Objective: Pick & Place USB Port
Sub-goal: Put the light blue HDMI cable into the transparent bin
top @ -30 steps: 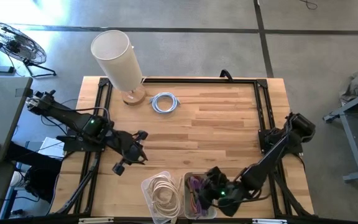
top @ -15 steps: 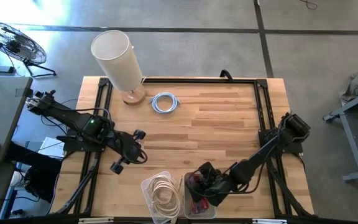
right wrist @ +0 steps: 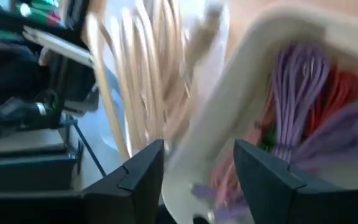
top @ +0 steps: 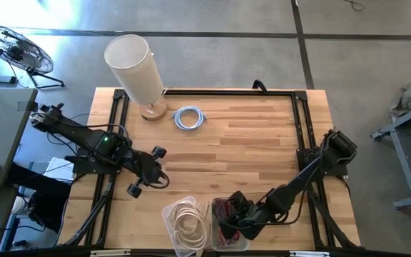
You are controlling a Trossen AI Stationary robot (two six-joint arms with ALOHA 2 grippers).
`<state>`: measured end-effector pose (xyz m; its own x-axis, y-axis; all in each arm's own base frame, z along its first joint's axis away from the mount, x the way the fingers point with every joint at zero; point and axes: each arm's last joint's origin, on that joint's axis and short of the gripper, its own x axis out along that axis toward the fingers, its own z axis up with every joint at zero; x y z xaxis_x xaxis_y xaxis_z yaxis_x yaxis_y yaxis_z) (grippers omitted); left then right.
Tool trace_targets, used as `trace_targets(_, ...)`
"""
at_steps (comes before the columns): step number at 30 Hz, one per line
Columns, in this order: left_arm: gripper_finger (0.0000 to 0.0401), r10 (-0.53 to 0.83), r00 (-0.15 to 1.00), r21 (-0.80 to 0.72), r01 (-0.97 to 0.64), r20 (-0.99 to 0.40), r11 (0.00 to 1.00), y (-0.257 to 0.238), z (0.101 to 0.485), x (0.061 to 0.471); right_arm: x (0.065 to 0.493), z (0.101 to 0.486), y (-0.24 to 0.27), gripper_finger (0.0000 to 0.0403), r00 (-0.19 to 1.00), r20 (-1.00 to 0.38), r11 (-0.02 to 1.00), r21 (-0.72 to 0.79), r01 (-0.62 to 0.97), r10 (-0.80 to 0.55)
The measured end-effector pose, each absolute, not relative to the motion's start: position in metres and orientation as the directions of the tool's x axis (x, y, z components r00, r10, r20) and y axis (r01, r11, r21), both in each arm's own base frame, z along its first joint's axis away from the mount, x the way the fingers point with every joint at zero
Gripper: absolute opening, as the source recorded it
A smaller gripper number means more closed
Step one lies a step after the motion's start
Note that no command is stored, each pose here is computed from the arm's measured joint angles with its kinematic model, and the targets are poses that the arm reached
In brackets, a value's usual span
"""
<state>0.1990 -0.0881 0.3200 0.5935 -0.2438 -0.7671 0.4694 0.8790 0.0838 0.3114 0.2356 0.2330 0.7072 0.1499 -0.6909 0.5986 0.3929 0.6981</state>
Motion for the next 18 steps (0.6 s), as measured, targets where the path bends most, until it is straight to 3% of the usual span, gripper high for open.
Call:
trace_targets(6,0.0079,-0.029,0.567,0.270,0.436,-0.823,0.858,-0.079,0.314,0.191,0.313,0.268,0.217,0.0175,0.818,-0.570,0.476,0.741,0.474,0.072)
trace_targets(12,0.0079,0.150,0.629,0.500,0.427,-0.763,0.753,-0.065,0.317,0.199,0.302,0.312,0.194,0.0171,0.902,-0.429,0.624,0.695,0.357,-0.037)
trace_targets(18,0.0083,0.055,0.628,0.362,0.373,-0.777,0.854,-0.021,0.329,0.213,0.294,0.343,0.164,0.0171,0.929,-0.348,0.751,0.579,0.317,-0.124)
